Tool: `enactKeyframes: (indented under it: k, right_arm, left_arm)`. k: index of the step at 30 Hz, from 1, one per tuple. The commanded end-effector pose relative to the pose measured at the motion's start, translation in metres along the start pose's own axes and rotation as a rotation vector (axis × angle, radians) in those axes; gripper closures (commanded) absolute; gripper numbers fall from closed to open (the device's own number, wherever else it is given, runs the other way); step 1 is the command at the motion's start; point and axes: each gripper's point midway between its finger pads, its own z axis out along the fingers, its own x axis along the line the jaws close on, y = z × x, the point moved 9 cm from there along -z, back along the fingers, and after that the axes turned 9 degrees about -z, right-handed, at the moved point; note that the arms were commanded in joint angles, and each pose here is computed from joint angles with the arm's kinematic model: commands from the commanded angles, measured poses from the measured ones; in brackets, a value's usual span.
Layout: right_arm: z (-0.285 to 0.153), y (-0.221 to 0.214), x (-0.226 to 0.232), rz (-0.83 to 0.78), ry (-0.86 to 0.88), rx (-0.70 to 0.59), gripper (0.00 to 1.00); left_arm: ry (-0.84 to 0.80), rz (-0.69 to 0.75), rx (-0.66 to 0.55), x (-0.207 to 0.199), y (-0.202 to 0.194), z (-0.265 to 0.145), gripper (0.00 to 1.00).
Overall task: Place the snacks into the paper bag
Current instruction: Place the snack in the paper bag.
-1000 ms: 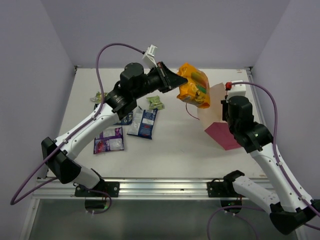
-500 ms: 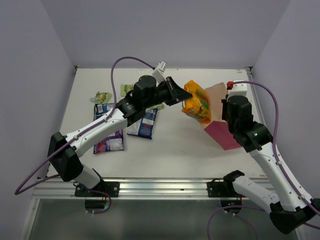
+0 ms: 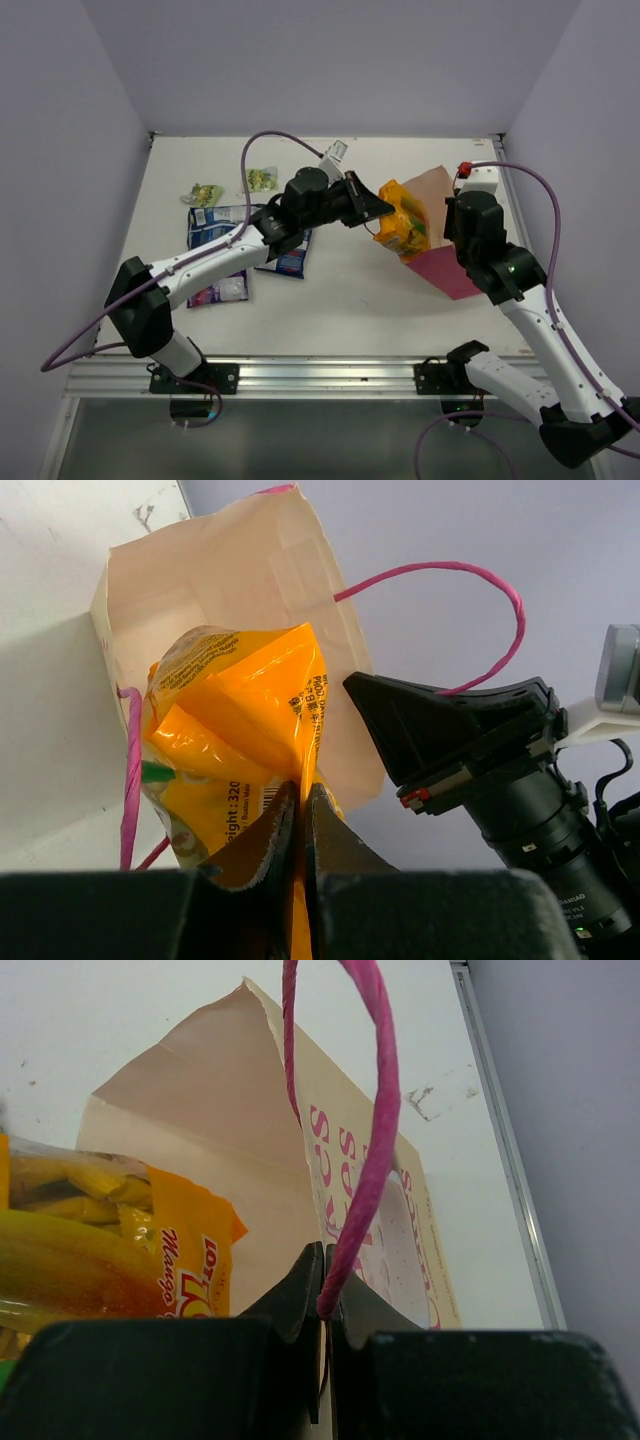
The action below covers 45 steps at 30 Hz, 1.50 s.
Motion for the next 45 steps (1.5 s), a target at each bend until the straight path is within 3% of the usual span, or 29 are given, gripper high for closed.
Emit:
enactKeyframes:
  k: [1, 20, 34, 40, 45]
  right_arm:
    - [0.000, 0.005, -0.001, 0.055, -0.032, -0.033, 1.00]
    - [0.007, -0.005, 0.006, 0.086, -0.053, -0.010, 1.00]
    - [0.008, -0.008, 0.010, 0.120, -0.033, 0.008, 1.00]
    - [0.008, -0.008, 0.011, 0.126, -0.030, 0.009, 1.00]
    - [0.009, -0.008, 0.013, 0.129, -0.031, 0.014, 1.00]
  left_arm:
    - [-0.169, -0.030, -0.041, -0.031, 0.003, -0.001, 1.00]
    - [-0.070, -0.095, 0.044, 0.011, -0.029, 0.034, 1.00]
    - [-0.096, -0.148, 0.105, 0.029, -0.062, 0.055, 0.99]
    - [-0.078, -0.148, 0.130, 0.036, -0.073, 0.060, 0.85]
    - [-0.060, -0.157, 0.164, 0.042, -0.082, 0.064, 0.80]
